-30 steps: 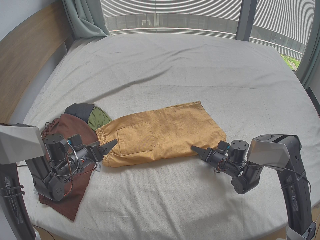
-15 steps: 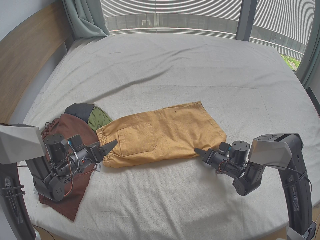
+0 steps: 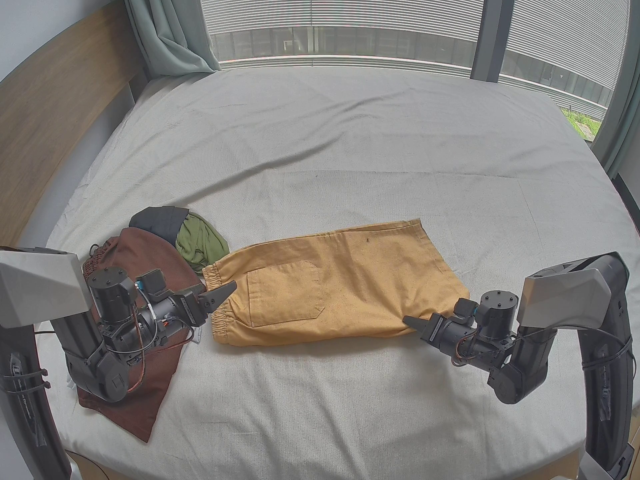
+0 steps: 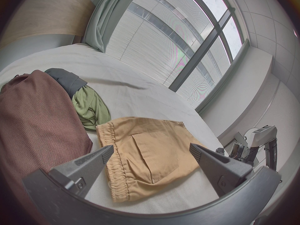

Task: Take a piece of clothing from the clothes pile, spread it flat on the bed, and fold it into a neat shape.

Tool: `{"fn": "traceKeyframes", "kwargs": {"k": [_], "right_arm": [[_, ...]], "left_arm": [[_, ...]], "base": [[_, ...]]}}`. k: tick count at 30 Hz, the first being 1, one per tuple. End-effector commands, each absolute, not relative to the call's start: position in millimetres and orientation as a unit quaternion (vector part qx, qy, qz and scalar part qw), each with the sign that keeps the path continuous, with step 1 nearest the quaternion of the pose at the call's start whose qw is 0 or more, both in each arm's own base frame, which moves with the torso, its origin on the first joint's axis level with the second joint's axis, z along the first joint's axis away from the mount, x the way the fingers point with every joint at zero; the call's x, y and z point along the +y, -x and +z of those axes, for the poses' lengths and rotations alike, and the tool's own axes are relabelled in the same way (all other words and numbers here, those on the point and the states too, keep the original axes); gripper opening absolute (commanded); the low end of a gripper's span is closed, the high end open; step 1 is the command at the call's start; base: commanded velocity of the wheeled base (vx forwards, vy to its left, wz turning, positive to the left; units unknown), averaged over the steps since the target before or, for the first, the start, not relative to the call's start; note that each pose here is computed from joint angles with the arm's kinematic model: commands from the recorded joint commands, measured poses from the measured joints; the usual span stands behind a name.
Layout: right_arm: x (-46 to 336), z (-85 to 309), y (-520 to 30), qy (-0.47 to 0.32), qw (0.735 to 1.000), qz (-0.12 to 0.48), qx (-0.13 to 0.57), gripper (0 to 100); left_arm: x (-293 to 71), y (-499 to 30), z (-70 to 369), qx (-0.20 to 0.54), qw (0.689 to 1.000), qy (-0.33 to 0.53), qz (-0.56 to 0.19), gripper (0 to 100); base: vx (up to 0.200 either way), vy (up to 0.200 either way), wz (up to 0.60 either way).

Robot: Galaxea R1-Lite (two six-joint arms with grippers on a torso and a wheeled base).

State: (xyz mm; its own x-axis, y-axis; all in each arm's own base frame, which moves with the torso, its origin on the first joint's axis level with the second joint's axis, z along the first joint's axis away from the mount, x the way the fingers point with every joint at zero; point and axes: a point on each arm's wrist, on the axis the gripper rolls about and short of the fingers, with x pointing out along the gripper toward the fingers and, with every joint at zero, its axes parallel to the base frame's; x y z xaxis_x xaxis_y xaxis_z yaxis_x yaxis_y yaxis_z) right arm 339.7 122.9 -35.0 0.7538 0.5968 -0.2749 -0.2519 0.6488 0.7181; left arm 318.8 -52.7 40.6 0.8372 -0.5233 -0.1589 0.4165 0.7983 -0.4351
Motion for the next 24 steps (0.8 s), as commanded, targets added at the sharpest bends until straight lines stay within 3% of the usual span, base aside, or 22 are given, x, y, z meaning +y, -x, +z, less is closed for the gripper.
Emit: {"fn": "traceKeyframes", "kwargs": {"k": [1,14,23,24], "right_arm": [[116,-21,-318,-0.333,0.873,0.236,0.266,0],[106,-10,-266,-0.268,0.883,0.232,0.309,0],[104,-15,-264,-0.257,0.889,0.215,0.313,0],[105,-15,-265,-0.258,0.889,0.216,0.312,100]], "left_arm": [[-52,-319,42,0.135,0.938,0.196,-0.253,100],[-50,-324,46,0.124,0.935,0.195,-0.268,100],[-50,-323,46,0.125,0.934,0.195,-0.272,100],[-50,-323,46,0.125,0.934,0.195,-0.272,100]], "base": [[0.0,0.0,0.0],[0.0,0.0,0.0],[0.0,0.0,0.0],[0.0,0.0,0.0]]}}
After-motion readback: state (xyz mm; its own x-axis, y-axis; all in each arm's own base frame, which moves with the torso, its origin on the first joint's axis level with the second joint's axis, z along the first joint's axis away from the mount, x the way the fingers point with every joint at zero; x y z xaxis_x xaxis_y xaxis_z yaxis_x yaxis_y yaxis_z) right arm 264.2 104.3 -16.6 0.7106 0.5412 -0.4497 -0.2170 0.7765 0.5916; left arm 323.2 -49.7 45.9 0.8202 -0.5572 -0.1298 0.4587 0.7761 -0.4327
